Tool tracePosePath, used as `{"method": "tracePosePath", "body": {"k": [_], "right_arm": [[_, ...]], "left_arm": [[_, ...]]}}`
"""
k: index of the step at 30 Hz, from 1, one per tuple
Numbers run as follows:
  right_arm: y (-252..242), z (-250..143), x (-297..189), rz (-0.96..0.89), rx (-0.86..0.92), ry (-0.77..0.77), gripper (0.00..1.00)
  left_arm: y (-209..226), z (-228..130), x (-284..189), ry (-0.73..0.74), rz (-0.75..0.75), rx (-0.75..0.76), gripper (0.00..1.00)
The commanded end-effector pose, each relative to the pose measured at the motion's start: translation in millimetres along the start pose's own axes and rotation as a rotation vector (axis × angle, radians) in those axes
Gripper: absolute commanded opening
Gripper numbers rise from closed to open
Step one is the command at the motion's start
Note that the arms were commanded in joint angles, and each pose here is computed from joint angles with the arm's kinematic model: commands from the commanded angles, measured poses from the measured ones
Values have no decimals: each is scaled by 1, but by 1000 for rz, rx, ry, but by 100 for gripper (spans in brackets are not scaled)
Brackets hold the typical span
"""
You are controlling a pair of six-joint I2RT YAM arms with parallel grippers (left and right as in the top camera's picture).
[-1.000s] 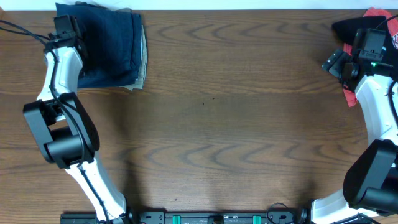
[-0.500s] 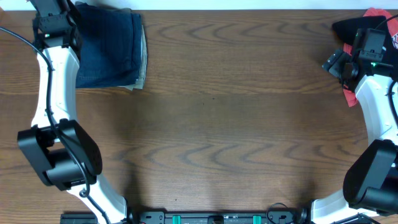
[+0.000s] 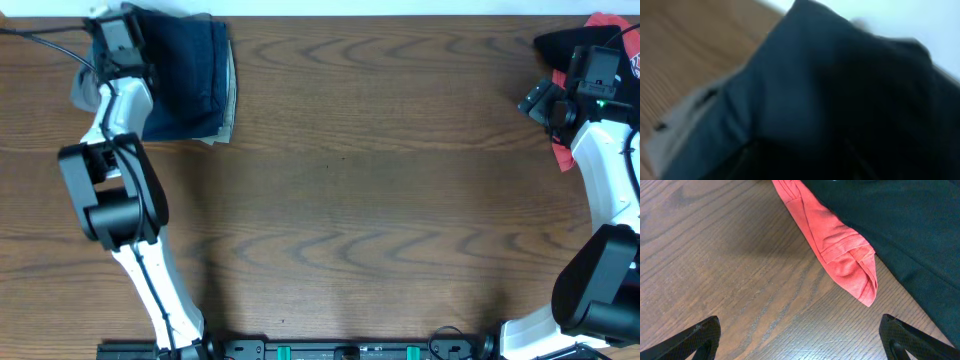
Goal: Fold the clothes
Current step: 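Lower the shorts onto the khaki pants stack and adjust with the left gripper, then open the left gripper and release the shorts on the stack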
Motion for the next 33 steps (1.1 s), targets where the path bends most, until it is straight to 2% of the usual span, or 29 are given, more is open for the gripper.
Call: {"method": "tracePosePath", "body": {"k": [1, 6, 8, 10, 12, 16, 19, 21, 26, 28, 31, 33], "right_arm": [[-1, 5, -6, -6, -6, -25, 99], [-1, 5, -6, -6, -6, -25, 99], [-1, 5, -6, -6, -6, -25, 99], [-1, 5, -6, -6, -6, -25, 99], [-1, 5, -6, -6, -6, -25, 99], [-1, 5, -6, -6, -6, -25, 99], [-1, 5, -6, -6, -6, -25, 99], [-1, 5, -6, -6, -6, -25, 99], [-1, 5, -6, -6, -6, -25, 99], [-1, 5, -6, -6, -6, -25, 99], [-1, 5, -6, -6, -6, -25, 99], [-1, 5, -6, -6, -6, -25, 99]], "left_arm": [[18, -1, 9, 21, 51, 22, 60], [21, 16, -6, 18, 59, 62, 62], [16, 34, -26, -14, 40, 60, 73], [11, 51, -46, -41, 20, 52, 75], [5, 72, -77, -83, -9, 40, 78], [-4, 105, -142, -139, -60, 28, 93], [-5, 114, -190, -123, -76, 32, 97], [-2, 112, -223, -70, -82, 45, 98], [8, 86, -293, 197, -216, 92, 98], [16, 76, -317, 302, -246, 45, 98], [25, 64, -347, 463, -258, -174, 98], [27, 56, -362, 513, -298, -136, 98]]}}
Point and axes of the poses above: each gripper's point midway between its finger pads, its own x axis out along the fingers, its own y axis along the line the jaws close on, z = x × y, the point moved 10 cm from there along -x, back along the fingers, and after that the axes turned 13 degrees about -x, right-handed, at the moved point
